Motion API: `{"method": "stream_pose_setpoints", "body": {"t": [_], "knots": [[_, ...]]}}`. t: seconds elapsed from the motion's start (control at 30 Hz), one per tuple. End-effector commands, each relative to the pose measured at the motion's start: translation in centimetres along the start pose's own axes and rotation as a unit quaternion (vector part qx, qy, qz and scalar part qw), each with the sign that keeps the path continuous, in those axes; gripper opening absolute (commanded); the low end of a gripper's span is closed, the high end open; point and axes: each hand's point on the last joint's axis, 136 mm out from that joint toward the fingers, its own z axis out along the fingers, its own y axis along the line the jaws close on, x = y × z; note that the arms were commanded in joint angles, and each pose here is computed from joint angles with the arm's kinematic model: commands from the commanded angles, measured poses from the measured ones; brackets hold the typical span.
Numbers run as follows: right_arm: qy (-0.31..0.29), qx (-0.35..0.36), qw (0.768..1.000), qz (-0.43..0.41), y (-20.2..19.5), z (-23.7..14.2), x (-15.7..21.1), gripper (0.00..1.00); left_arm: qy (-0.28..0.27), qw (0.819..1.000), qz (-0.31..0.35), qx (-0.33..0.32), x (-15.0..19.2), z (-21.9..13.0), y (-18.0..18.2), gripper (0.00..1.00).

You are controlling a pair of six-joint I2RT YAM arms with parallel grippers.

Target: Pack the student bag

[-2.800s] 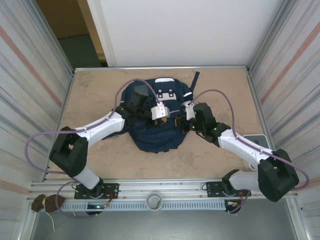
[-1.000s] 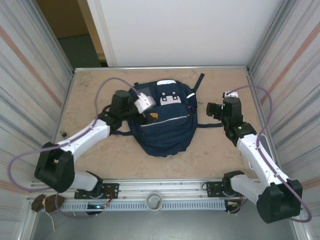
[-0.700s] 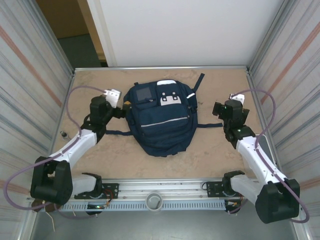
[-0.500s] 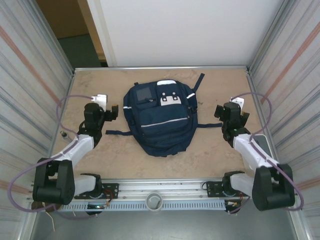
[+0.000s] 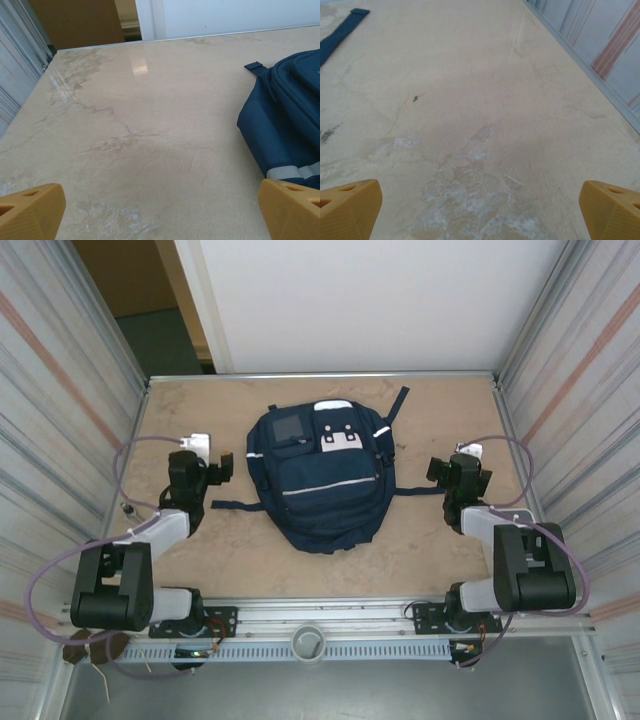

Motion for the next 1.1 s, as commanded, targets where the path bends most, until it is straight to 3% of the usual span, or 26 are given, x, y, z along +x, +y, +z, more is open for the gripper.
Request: {"method": "stream_pose_setpoints", "body": {"t": [0.0, 0.13, 0.33, 0.4, 0.6, 1.07], "knots": [[-0.044, -0.036, 0.998, 0.004, 1.1, 0.2, -1.5, 0.99, -0.004, 1.0, -0.007, -0.004, 1.3, 0.2, 0.3, 0.99], [-0.051, -0.059, 0.997, 0.001, 1.7, 0.9, -0.8, 0.99, -0.016, 1.0, -0.008, -0.015, 2.4, 1.0, 0.1, 0.99], [-0.047, -0.079, 0.996, -0.001, 2.2, 1.6, 0.3, 0.99, -0.008, 1.0, 0.001, 0.026, 3.6, 1.7, -1.2, 0.99], [-0.046, -0.084, 0.995, -0.003, 2.3, 1.5, 0.4, 0.99, -0.037, 0.998, 0.019, 0.04, 3.4, 1.7, -1.9, 0.99], [-0.04, -0.089, 0.995, -0.001, 2.4, 1.7, 0.4, 0.99, 0.004, 0.998, -0.012, 0.067, 3.9, 2.3, -1.5, 0.99], [-0.037, -0.096, 0.995, 0.002, 2.4, 1.7, 0.4, 0.99, 0.001, 0.998, -0.011, 0.064, 3.8, 2.3, -1.4, 0.99]]}}
